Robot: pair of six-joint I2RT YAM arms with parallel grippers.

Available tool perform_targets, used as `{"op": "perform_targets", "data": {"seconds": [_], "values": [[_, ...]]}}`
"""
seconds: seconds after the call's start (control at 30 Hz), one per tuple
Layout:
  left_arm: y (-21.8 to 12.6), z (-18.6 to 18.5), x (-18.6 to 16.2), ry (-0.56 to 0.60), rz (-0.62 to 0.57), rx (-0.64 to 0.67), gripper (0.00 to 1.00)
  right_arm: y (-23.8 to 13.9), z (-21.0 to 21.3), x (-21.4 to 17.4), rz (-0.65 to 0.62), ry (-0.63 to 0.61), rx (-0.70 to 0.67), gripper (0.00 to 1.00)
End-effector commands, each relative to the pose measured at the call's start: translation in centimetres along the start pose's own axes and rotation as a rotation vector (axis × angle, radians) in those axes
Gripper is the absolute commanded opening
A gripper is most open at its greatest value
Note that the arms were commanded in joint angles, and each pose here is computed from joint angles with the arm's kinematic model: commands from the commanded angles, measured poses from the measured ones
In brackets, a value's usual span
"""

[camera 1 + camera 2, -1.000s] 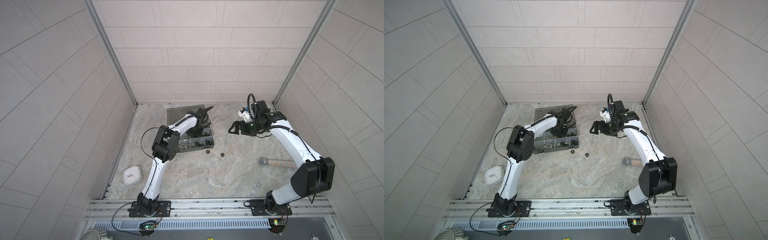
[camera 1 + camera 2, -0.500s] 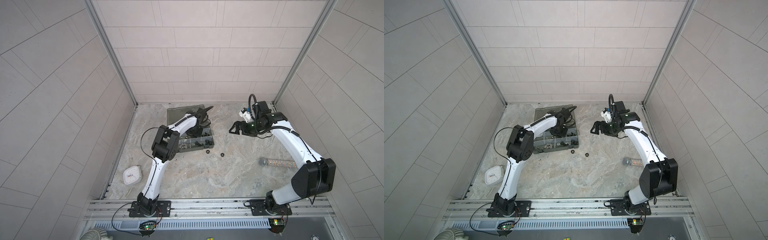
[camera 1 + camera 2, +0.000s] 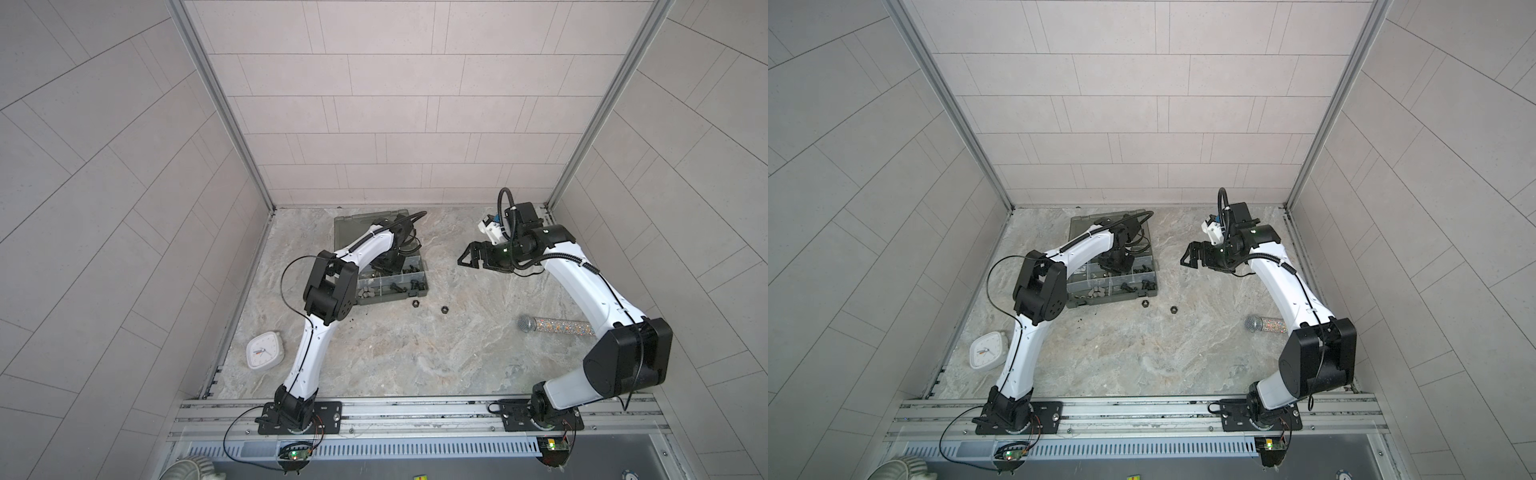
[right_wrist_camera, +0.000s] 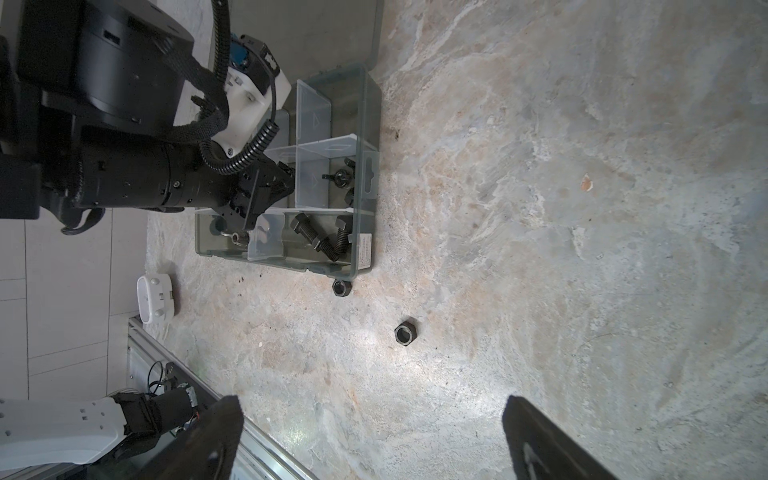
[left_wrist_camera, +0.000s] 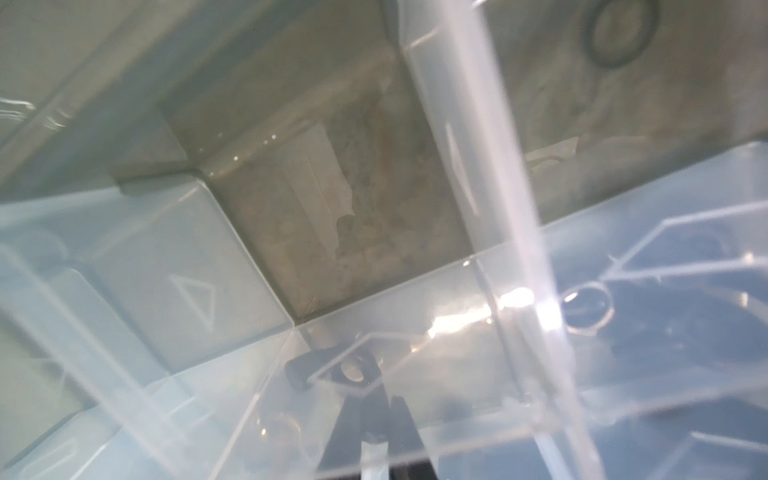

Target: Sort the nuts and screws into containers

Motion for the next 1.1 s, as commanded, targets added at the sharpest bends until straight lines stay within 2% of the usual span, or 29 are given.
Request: {"op": "perform_targets", "data": {"seconds": [0.0,0.4,0.73,1.07], "values": [[-1.9,0.8,-0.8,0.019,0.038,0.019,0.1,-0.9,0.5,-0.1,-0.023,-0.005,0.004,0.99],[-4.5,-0.7,-0.1,0.041,-0.005,-0.024,0.09,-1.1,0.5,-0.3,-0.035,0.001,0.001,0.99],[-6.8,-3.4,0.3,0.072,-0.046,-0.085,0.09,-1.4,0.6,-0.4,-0.045,-0.004,-0.001,0.99],[-6.8,-7.1,-0.7,0.133,-0.049,-0.122,0.1,-1.8,0.7,-1.5,-0.034,-0.019,-0.013,0.99]]}}
Point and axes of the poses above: each gripper's point midway between its finger pads, its own y axis out along the fingers, its own z axis along the line the jaws close on, x = y × z, the point moved 4 cm from there along -y, back along the fingers, and after that the axes turned 14 degrees about -y, right-handed, at the moved point
